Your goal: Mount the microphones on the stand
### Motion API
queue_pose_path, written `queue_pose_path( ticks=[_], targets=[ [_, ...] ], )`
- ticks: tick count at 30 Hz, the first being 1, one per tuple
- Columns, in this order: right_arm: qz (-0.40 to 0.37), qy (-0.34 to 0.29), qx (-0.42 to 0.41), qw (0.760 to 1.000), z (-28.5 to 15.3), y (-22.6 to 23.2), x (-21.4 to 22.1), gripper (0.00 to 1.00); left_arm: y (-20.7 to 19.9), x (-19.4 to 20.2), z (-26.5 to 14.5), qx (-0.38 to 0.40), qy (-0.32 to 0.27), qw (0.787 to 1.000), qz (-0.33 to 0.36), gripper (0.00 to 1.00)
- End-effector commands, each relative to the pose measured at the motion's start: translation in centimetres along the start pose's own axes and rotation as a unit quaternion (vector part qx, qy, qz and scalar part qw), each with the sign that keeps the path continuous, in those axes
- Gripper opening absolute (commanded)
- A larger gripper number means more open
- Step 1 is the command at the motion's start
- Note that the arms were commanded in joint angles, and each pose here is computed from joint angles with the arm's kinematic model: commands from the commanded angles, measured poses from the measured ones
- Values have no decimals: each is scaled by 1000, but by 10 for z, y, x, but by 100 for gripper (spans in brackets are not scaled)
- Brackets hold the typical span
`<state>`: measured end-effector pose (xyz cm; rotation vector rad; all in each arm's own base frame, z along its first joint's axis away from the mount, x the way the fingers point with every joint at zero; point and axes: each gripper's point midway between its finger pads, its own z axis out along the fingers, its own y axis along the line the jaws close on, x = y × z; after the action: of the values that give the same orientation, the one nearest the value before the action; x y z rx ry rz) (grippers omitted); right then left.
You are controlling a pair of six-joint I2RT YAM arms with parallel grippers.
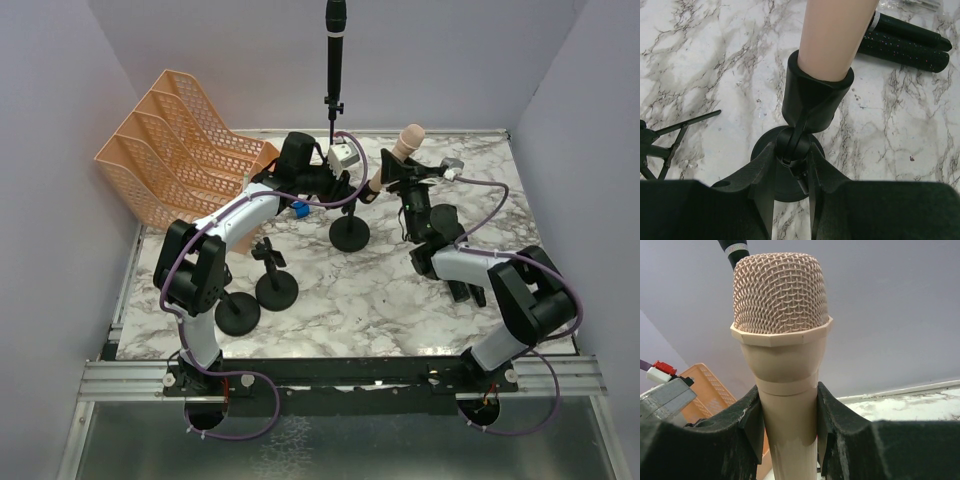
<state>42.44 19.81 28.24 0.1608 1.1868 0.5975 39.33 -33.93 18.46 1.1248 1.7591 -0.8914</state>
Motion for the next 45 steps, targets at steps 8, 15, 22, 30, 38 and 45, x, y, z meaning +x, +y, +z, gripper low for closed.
queue_pose_path(
  ticks=[8, 15, 22, 30, 38, 45],
  targets=[
    [-69, 350, 3, 934, -130, -31, 211, 0, 2, 23, 13, -11, 19, 1000, -14, 0],
    [-65, 356, 11, 932, -136, -36, 219, 0, 2, 25, 13, -12, 21, 1000, -14, 0],
    [-66, 356, 9, 932, -136, -35, 221, 0, 2, 25, 13, -13, 21, 1000, -14, 0],
    [-75, 348, 8, 934, -130, -35, 219, 1, 2, 25, 13, -13, 21, 1000, -14, 0],
    [-84, 332, 4, 940, -116, -29, 208, 0, 3, 24, 13, -16, 21, 1000, -11, 0],
    [-86, 337, 2, 938, -119, -32, 216, 0, 3, 24, 12, -16, 21, 1000, -11, 0]
  ],
)
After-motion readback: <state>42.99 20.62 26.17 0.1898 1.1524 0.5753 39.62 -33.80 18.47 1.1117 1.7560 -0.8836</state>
